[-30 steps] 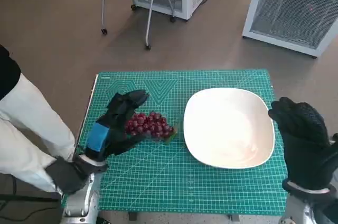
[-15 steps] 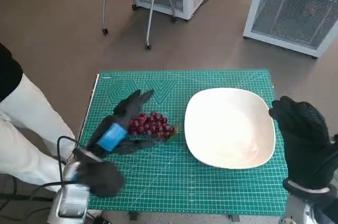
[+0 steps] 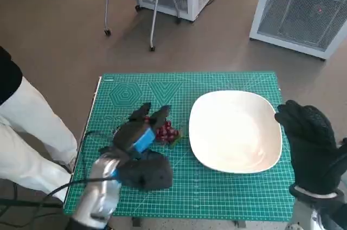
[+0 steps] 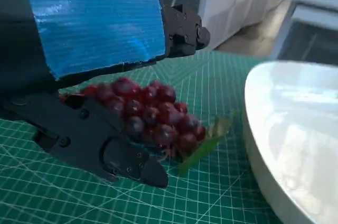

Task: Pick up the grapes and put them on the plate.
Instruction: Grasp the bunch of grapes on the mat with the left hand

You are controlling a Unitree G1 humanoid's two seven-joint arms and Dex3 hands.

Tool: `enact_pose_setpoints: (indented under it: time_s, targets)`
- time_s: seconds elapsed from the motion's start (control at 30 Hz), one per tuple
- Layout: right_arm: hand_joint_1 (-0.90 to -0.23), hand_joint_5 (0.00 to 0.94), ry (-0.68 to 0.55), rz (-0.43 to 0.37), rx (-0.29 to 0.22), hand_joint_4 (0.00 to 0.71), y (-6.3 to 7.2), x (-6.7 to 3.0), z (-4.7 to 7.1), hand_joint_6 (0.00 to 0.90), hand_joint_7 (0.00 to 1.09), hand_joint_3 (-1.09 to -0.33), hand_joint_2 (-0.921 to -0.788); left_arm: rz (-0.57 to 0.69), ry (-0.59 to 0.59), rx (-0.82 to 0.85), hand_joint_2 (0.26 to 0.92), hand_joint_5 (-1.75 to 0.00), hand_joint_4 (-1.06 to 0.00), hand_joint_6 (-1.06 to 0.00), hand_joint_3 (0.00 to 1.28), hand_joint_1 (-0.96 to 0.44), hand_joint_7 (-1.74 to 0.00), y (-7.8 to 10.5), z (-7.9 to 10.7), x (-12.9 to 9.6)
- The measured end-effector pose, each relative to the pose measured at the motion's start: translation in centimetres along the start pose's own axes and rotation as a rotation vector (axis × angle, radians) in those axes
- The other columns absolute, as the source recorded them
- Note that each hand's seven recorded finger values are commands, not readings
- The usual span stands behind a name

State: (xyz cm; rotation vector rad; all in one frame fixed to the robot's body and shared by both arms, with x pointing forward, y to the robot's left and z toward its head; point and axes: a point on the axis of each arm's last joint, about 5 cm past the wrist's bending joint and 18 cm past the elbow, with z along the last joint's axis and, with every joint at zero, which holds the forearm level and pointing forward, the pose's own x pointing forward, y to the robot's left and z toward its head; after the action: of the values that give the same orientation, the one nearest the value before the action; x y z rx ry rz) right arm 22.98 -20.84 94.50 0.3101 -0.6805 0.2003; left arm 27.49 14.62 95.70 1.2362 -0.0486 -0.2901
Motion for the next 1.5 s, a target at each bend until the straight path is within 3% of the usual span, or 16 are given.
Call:
enact_pose_setpoints:
  time_s: [0.57, 1.5]
  targets:
    - [-0.380, 0.520, 0.000, -0.005, -0.002, 0.527, -0.1, -0.10, 0.0, 0.302, 0.83, -0.498, -0.921, -0.111, 0.102, 0.059, 0.730, 0.00, 0.00, -0.22, 0.00, -0.28, -0.01, -1.1, -0.2, 2.9]
    - [-0.380, 0.514, -0.001, -0.006, -0.005, 0.528, -0.1, -0.13, 0.0, 0.304, 0.83, -0.496, -0.921, -0.112, 0.190, 0.084, 0.771, -0.02, -0.07, -0.24, 0.01, -0.24, -0.01, -1.7, -0.5, 4.9]
